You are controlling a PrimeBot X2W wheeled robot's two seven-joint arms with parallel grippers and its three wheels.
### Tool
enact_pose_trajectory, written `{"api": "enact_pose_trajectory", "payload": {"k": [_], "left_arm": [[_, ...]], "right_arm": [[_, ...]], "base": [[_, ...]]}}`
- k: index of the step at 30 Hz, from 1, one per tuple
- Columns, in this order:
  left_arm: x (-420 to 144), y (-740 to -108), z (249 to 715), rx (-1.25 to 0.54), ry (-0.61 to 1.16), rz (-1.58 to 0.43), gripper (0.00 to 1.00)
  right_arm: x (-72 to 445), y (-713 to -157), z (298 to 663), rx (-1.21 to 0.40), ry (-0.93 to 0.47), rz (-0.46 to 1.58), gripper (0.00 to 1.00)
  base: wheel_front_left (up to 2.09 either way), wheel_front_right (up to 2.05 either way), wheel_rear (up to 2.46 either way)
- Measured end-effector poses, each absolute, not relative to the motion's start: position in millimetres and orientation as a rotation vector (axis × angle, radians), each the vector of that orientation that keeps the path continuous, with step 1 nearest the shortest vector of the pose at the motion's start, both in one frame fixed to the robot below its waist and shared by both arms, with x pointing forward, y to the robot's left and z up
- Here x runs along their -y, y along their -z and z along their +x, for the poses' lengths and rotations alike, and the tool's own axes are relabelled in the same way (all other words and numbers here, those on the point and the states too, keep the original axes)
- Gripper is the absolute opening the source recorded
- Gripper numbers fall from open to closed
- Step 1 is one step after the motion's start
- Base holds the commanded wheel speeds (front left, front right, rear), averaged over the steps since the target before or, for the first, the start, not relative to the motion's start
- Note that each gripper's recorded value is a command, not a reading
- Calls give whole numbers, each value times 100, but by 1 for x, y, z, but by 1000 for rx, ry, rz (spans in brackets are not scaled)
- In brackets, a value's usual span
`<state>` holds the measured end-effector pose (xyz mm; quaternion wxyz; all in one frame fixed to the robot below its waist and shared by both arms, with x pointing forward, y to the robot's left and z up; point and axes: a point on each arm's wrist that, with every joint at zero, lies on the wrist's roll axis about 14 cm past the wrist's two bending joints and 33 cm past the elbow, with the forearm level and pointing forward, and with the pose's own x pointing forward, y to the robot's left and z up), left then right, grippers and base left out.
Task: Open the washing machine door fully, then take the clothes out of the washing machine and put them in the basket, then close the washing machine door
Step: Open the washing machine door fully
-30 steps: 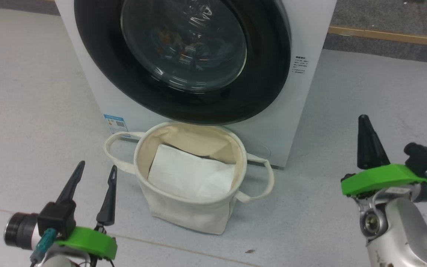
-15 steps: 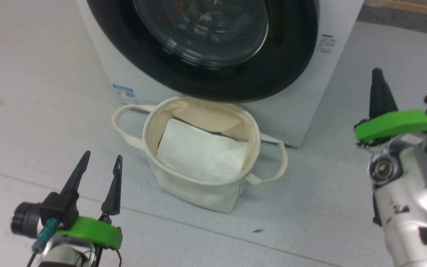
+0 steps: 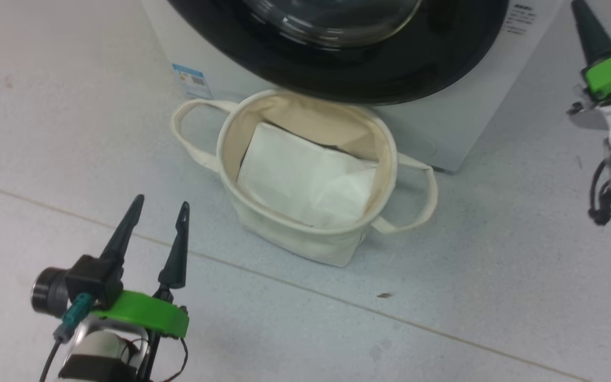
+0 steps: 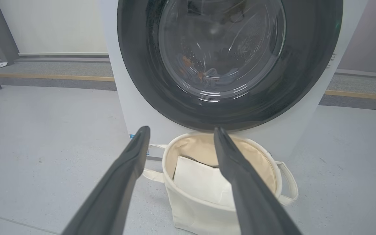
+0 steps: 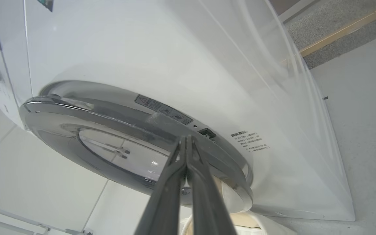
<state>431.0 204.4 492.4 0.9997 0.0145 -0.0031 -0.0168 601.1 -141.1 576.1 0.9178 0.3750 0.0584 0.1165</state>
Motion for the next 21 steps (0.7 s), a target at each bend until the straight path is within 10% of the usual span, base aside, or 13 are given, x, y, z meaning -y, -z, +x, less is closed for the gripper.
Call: {"api": "enact_pose_trajectory", "payload": {"k": [21], "left_arm": [[-219, -468, 438, -45, -29, 6, 100]], "right_arm": [[112, -572, 675, -313, -299, 825, 0]], "base": [[0, 0, 0]]}}
